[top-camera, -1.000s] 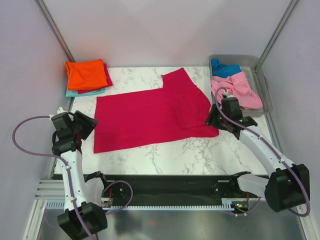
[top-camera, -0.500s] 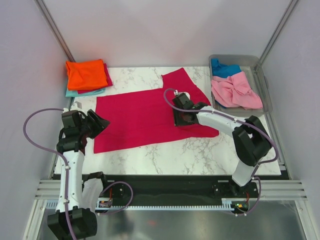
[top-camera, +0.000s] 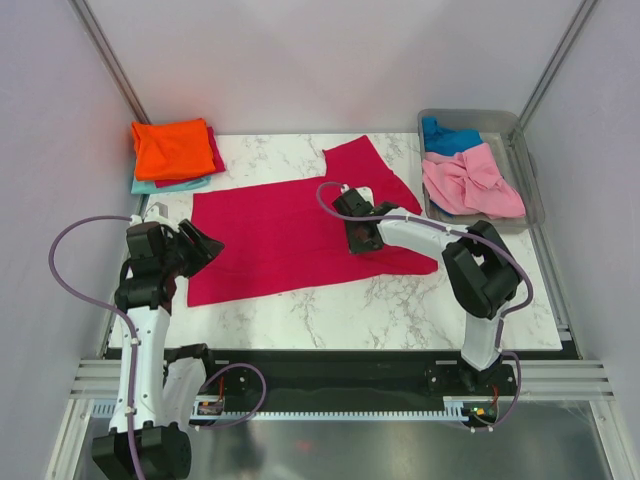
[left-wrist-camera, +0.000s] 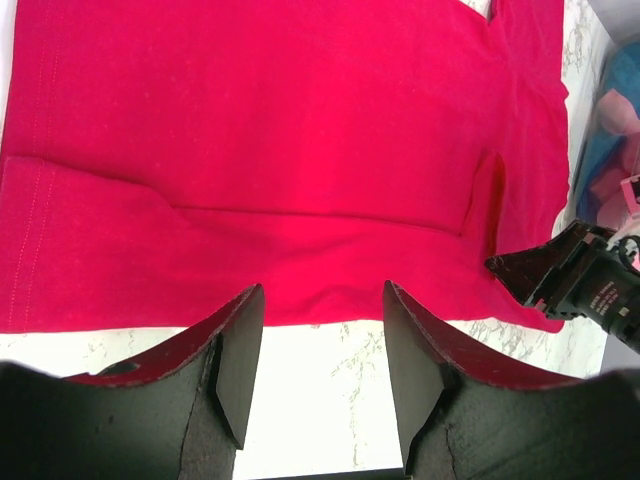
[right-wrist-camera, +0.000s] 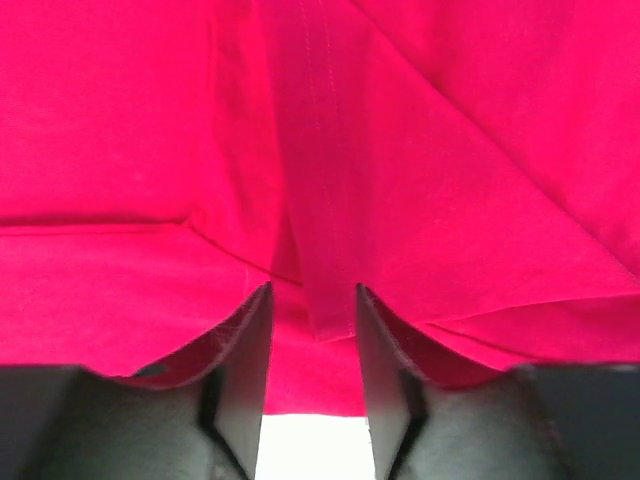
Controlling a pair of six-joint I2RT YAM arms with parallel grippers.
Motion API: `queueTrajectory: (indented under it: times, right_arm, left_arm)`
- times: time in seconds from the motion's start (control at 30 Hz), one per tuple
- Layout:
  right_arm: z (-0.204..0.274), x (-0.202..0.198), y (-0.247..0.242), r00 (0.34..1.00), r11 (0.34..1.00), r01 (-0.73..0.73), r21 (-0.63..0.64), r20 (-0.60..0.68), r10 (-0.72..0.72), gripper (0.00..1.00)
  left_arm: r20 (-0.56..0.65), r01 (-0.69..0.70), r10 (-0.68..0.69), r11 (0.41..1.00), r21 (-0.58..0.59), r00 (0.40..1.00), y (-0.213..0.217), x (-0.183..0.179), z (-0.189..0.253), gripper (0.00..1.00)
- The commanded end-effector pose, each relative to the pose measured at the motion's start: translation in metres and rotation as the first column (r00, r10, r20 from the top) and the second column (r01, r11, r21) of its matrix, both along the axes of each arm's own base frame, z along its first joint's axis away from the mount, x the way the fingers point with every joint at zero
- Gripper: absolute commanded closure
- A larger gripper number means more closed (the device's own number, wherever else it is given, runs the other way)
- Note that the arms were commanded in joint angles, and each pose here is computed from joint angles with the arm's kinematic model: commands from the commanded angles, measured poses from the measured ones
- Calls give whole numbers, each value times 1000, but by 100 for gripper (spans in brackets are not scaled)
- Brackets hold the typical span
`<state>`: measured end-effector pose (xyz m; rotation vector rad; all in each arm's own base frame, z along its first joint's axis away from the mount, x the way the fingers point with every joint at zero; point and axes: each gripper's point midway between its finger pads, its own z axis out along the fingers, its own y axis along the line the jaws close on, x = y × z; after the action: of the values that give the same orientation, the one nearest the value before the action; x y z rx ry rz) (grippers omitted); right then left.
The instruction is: Fold and stack the t-shirts
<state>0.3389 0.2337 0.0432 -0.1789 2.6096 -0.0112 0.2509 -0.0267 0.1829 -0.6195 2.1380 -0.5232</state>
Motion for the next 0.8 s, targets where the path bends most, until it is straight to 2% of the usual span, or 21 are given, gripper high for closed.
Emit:
queueTrajectory:
  times: [0.0, 0.07, 0.17, 0.2, 0.27, 0.3, 0.4, 0.57, 0.7, 0.77]
  right_arm:
    - [2, 5, -2, 1000, 999, 5, -53, 18, -4, 56]
    - [0, 5, -6, 1000, 998, 14, -67, 22, -12, 58]
    - [-3, 5, -10, 1000, 995, 22, -93, 22, -20, 67]
    - [-3, 6, -11, 999, 995, 27, -94, 23, -25, 76]
    - [-1, 6, -12, 999, 994, 29, -102, 29, -26, 83]
    - [3, 9, -12, 999, 994, 35, -101, 41, -31, 90]
    - [13, 12, -18, 997, 990, 49, -132, 59, -41, 99]
    - [40, 29, -28, 992, 973, 46, -226, 125, -18, 100]
    - [62, 55, -44, 980, 937, 70, -344, 199, -1, 100]
    - [61, 64, -51, 980, 916, 65, -397, 198, 17, 100]
  left_arm:
    - [54, 52, -53, 998, 24, 997, -5, 2, 9, 42]
    - [53, 54, -55, 998, 24, 997, -5, 2, 9, 42]
    - [56, 55, -57, 998, 25, 997, -6, 2, 9, 42]
    - [54, 55, -56, 998, 24, 997, -6, 2, 9, 42]
    - [56, 53, -54, 998, 26, 997, -5, 1, 9, 42]
    - [56, 53, -54, 998, 26, 997, -5, 2, 9, 42]
    - [57, 54, -56, 998, 26, 997, -6, 1, 9, 42]
    - [56, 56, -57, 998, 26, 997, -6, 1, 9, 42]
    - [56, 57, -59, 998, 26, 997, -6, 2, 9, 42]
    - [48, 57, -58, 998, 26, 997, -6, 2, 7, 42]
